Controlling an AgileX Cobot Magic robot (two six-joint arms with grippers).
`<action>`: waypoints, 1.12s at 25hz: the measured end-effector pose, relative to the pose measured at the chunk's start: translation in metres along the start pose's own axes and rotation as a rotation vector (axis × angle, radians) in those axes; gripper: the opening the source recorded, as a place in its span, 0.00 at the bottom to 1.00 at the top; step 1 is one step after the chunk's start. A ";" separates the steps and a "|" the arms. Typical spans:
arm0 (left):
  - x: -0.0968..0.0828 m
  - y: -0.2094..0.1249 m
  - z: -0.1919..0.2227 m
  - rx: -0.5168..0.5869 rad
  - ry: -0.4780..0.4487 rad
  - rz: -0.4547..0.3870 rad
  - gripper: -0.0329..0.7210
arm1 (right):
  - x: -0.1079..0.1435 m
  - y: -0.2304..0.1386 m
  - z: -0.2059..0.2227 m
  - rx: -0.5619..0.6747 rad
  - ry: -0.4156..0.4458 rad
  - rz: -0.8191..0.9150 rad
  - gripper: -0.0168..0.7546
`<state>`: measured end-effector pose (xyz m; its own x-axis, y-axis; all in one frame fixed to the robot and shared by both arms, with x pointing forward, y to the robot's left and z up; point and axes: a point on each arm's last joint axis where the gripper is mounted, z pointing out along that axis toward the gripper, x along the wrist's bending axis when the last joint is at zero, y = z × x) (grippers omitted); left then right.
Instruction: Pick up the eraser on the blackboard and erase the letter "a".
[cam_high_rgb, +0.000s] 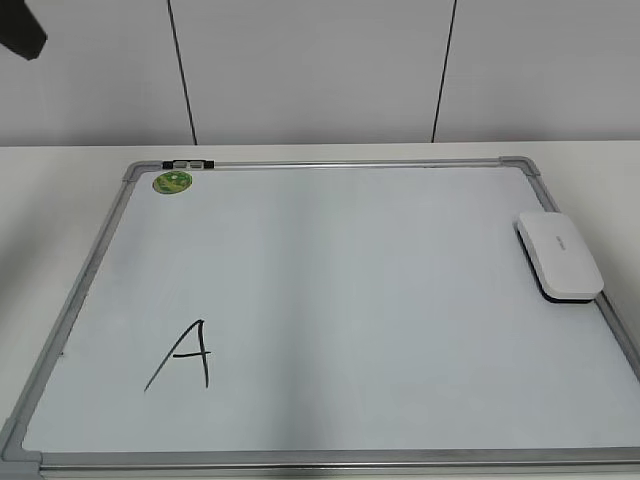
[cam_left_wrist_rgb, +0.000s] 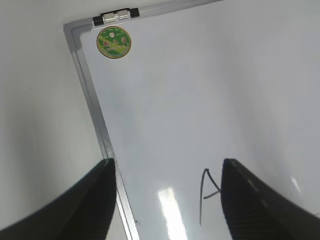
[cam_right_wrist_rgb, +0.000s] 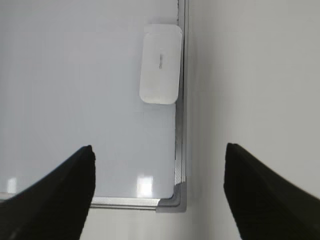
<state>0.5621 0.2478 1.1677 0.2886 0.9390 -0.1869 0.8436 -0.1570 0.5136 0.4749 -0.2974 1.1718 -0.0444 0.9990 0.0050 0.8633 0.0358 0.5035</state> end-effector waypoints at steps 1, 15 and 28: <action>-0.004 -0.009 -0.009 -0.005 -0.001 0.004 0.69 | 0.001 -0.010 -0.008 -0.015 -0.001 0.000 0.79; -0.025 -0.182 -0.050 0.028 0.042 0.010 0.68 | 0.009 -0.146 -0.044 -0.128 0.012 0.000 0.79; -0.029 -0.286 -0.040 -0.188 0.082 0.038 0.68 | 0.010 -0.238 0.005 -0.166 0.002 0.004 0.79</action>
<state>0.2945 0.2782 1.0600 0.2742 0.9564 -0.1001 0.7311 -0.1397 0.6678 0.2714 -0.2954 1.0479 -0.0424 0.9991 0.0086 0.7684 0.0272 0.6394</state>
